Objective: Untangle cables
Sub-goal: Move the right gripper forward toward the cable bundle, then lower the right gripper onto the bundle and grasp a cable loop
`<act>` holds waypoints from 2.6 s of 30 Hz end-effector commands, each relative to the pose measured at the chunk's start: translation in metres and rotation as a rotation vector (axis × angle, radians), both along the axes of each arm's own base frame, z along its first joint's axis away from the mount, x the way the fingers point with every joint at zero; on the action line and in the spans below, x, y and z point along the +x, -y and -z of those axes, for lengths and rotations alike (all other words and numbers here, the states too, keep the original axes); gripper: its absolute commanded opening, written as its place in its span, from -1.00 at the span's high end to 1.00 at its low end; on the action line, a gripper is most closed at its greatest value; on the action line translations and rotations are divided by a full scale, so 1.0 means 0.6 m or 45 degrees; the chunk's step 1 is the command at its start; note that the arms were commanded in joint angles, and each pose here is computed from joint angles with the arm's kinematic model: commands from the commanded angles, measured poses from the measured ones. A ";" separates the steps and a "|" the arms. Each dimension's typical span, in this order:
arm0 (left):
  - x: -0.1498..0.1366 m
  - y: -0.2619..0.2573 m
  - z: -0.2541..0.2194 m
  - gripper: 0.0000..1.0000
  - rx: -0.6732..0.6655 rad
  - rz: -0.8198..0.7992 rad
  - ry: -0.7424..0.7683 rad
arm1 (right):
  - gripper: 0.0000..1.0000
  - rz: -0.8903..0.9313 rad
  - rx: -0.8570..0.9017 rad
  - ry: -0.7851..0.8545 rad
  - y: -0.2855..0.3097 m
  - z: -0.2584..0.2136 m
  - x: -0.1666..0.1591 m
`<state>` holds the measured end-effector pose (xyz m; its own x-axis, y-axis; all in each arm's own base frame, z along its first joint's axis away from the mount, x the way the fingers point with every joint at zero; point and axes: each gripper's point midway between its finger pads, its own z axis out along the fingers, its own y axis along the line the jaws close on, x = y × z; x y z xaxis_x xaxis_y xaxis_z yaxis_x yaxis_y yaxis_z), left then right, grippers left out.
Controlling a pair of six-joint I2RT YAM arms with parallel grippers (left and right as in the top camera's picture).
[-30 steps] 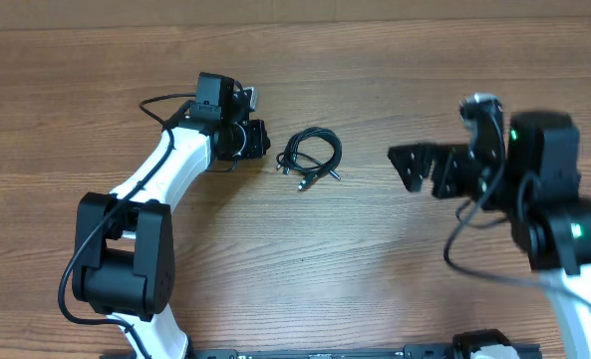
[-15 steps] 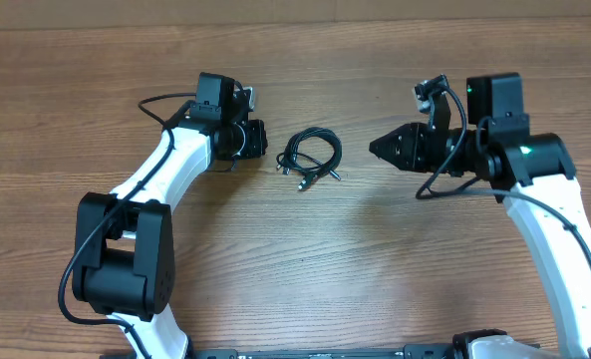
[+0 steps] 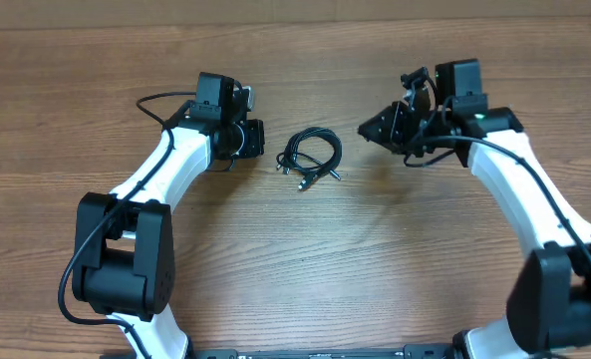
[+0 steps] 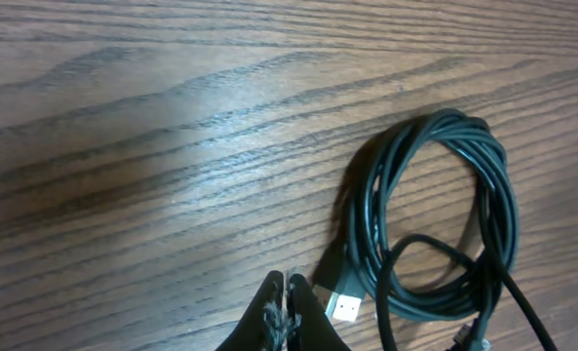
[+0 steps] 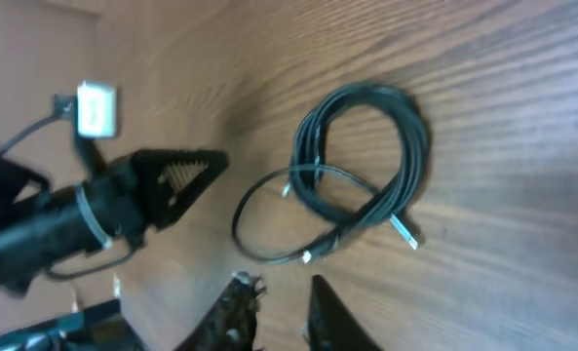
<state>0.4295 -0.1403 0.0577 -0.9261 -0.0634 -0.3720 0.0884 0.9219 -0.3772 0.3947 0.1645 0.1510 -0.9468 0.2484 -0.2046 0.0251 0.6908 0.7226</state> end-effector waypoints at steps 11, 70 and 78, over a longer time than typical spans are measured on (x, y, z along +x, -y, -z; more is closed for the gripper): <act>0.015 -0.014 -0.006 0.87 0.067 -0.019 0.047 | 0.23 0.245 -0.354 -0.118 -0.022 0.138 0.040; 0.007 -0.067 -0.018 0.74 -0.027 0.029 -0.018 | -0.23 0.037 -0.581 -0.538 -0.202 0.229 -0.195; 0.004 -0.065 -0.018 0.72 -0.033 0.029 -0.027 | 0.71 0.073 -0.678 -0.447 -0.189 0.245 -0.189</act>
<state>0.4271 -0.0978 0.0614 -0.9413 -0.0693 -0.3304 0.0740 0.9126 -0.4020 0.2803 0.2937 0.0114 -0.9738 0.2227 0.0466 0.2266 0.9300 0.2895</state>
